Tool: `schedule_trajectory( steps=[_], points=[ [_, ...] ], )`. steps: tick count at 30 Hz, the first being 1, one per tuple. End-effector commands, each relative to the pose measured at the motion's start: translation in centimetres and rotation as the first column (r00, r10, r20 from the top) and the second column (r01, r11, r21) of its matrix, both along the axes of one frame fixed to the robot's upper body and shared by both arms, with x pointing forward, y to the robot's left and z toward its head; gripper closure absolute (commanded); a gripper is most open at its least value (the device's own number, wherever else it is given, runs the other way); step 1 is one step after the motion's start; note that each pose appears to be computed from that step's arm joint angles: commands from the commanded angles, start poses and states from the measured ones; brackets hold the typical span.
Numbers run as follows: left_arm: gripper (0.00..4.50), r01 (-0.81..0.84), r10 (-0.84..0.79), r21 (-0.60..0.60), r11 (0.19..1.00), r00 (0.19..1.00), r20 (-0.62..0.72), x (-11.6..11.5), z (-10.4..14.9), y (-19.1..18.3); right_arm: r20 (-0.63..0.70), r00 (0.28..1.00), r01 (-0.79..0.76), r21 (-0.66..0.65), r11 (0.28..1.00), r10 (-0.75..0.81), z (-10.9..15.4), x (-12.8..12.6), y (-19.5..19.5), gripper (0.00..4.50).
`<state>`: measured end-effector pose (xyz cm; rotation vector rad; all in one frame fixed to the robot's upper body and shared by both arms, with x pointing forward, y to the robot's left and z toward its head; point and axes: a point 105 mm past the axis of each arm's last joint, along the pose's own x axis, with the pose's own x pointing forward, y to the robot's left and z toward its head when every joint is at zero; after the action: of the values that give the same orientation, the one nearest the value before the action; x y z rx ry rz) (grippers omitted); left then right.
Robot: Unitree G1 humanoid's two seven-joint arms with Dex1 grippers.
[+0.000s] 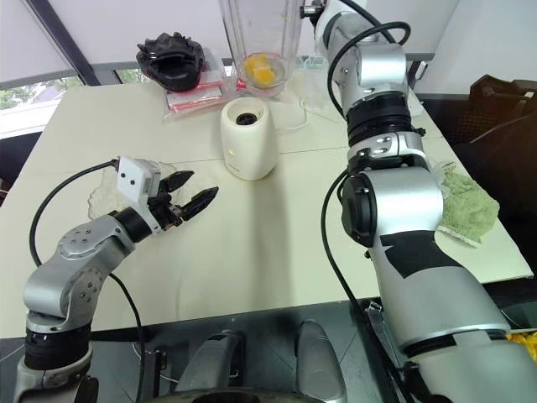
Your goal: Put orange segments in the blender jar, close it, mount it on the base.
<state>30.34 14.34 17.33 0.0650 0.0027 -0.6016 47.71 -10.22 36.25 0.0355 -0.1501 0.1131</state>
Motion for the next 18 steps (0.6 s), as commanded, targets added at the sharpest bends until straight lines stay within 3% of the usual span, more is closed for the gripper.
schedule_trajectory(
  steps=[1,18],
  points=[
    [0.91,-0.030,0.030,0.003,1.000,0.997,0.076,-0.6,1.6,0.4,0.137,0.990,-0.046,0.032,0.998,0.041,4.0,-1.1,1.8,3.60],
    [0.91,-0.100,0.105,-0.045,0.994,0.989,0.109,-2.6,2.5,1.2,0.043,0.994,-0.099,-0.016,0.995,0.099,-1.6,0.2,4.7,3.60]
  ],
)
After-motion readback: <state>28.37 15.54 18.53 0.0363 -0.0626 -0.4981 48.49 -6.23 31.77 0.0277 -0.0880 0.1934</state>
